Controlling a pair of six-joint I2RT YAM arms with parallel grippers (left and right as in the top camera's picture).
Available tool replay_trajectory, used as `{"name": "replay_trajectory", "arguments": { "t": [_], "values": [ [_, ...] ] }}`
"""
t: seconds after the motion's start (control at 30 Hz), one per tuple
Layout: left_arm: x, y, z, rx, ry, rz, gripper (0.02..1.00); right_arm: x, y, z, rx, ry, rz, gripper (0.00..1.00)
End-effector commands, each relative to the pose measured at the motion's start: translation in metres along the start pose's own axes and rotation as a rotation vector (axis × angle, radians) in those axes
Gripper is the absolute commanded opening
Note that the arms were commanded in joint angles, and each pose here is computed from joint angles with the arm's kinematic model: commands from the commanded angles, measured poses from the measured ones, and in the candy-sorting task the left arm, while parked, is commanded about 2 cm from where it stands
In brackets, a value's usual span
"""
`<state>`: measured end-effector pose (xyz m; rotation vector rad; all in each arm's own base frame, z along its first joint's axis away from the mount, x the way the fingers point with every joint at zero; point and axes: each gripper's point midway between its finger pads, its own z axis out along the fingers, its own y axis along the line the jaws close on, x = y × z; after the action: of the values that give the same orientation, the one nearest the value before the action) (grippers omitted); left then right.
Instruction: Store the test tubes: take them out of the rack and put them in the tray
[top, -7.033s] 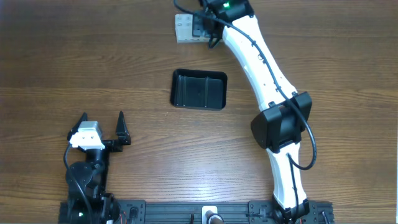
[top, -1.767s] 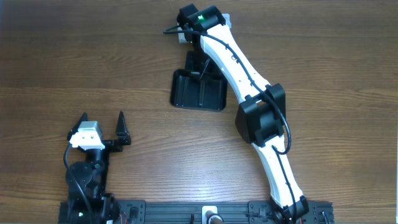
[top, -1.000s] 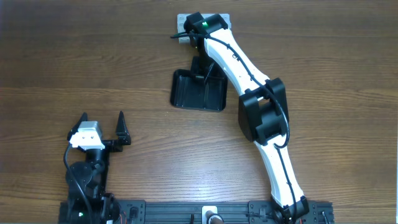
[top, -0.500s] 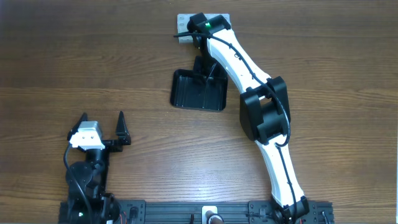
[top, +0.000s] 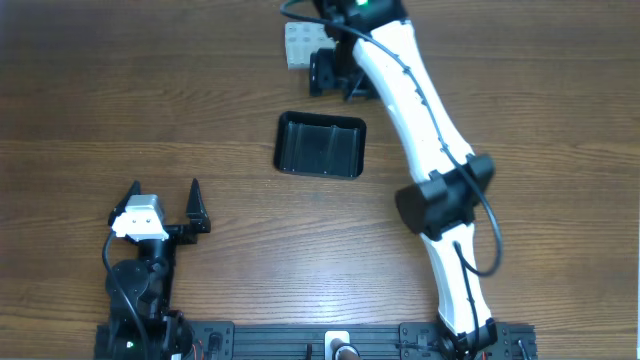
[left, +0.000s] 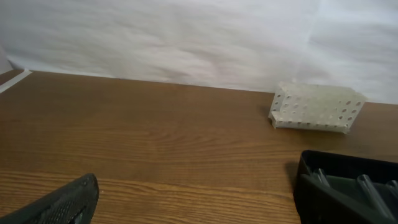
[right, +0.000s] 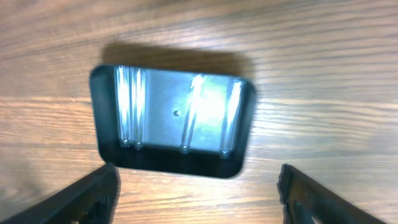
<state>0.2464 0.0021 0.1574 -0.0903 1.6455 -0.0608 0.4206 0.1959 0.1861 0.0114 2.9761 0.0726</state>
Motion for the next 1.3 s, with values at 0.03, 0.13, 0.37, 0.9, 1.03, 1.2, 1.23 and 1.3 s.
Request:
{"name": "replay_trajectory", "arguments": {
  "t": [0.03,0.13,0.37,0.9,1.03,1.2,1.23,1.3],
  "values": [
    [0.001,-0.003,0.000,0.015,-0.001,0.014,0.998,-0.010,-0.034,-0.069,0.080,-0.182,-0.158,0.991],
    [0.001,-0.003,0.000,0.015,-0.001,0.014,0.998,-0.006,-0.045,-0.100,0.084,-0.242,-0.265,0.993],
    [0.001,-0.003,0.000,0.015,-0.001,0.014,0.998,0.028,-0.082,-0.155,0.096,-0.314,-0.252,0.991],
    [0.001,-0.003,0.000,0.015,-0.001,0.014,0.998,0.165,-0.173,-0.129,0.086,-0.520,-0.058,0.991],
    [0.001,-0.003,0.000,0.015,-0.001,0.014,0.996,0.158,-0.169,-0.123,0.022,-0.700,-0.041,0.993],
    [0.001,-0.003,0.000,0.015,-0.001,0.014,0.998,0.127,-0.164,-0.145,0.008,-1.011,-0.090,0.993],
    [0.001,-0.003,0.000,0.015,-0.001,0.014,0.998,0.121,-0.163,-0.151,0.003,-1.072,-0.087,0.993],
    [0.001,-0.003,0.000,0.015,-0.001,0.014,0.998,0.110,-0.161,-0.160,-0.011,-1.195,-0.078,0.993]
  ]
}}
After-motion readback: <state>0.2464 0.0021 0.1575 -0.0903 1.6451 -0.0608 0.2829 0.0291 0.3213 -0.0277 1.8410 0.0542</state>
